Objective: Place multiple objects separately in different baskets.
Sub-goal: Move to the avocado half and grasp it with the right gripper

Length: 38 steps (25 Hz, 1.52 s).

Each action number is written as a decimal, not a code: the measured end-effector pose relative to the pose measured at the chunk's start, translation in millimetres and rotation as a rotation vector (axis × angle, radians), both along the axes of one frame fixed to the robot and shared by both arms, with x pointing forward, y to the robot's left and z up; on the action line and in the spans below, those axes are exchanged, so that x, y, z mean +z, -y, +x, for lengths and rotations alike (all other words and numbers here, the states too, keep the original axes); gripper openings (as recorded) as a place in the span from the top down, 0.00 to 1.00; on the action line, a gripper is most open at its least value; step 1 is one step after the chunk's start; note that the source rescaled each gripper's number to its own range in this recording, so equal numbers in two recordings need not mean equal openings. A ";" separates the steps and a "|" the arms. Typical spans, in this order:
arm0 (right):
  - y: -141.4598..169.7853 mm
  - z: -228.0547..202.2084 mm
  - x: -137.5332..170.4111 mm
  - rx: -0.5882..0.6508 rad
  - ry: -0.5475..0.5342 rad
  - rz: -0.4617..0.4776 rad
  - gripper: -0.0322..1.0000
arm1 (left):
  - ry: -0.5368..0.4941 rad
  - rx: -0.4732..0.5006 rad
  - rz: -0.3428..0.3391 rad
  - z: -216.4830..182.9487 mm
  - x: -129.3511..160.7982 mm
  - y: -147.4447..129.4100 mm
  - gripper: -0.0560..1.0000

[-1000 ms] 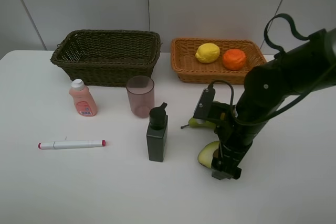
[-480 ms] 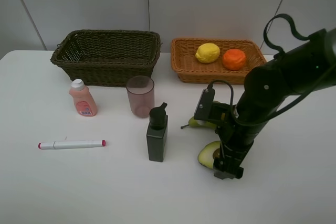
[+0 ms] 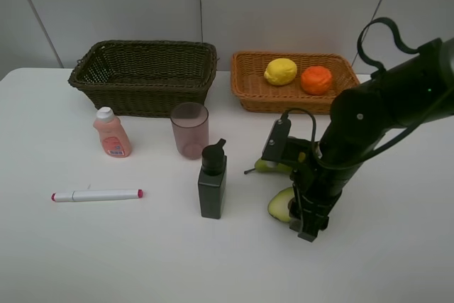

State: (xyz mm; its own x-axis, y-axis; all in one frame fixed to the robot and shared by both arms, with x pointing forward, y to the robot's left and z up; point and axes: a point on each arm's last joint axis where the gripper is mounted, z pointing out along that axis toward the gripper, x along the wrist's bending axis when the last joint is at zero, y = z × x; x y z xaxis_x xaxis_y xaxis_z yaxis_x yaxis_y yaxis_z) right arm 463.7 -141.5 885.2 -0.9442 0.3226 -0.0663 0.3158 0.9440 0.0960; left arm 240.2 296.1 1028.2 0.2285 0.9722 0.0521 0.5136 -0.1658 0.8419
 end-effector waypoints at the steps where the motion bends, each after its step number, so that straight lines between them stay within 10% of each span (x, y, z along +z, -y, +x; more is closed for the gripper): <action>1: 0.0 0.0 0.0 -0.001 0.000 0.001 0.94 | 0.000 0.000 0.000 0.0 0.0 0.0 0.00; 38: -1.0 -1.2 38.4 -0.024 0.044 0.055 0.94 | 0.000 0.000 0.000 0.0 0.0 0.0 0.00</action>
State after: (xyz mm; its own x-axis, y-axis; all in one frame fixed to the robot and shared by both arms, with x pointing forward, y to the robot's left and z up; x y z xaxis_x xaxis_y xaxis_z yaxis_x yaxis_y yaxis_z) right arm 462.5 -140.5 923.6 -0.9327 0.3494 -0.0890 0.3325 0.9291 0.1620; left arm 240.2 296.1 1028.2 0.2285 0.9722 0.0521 0.5136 -0.1658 0.8419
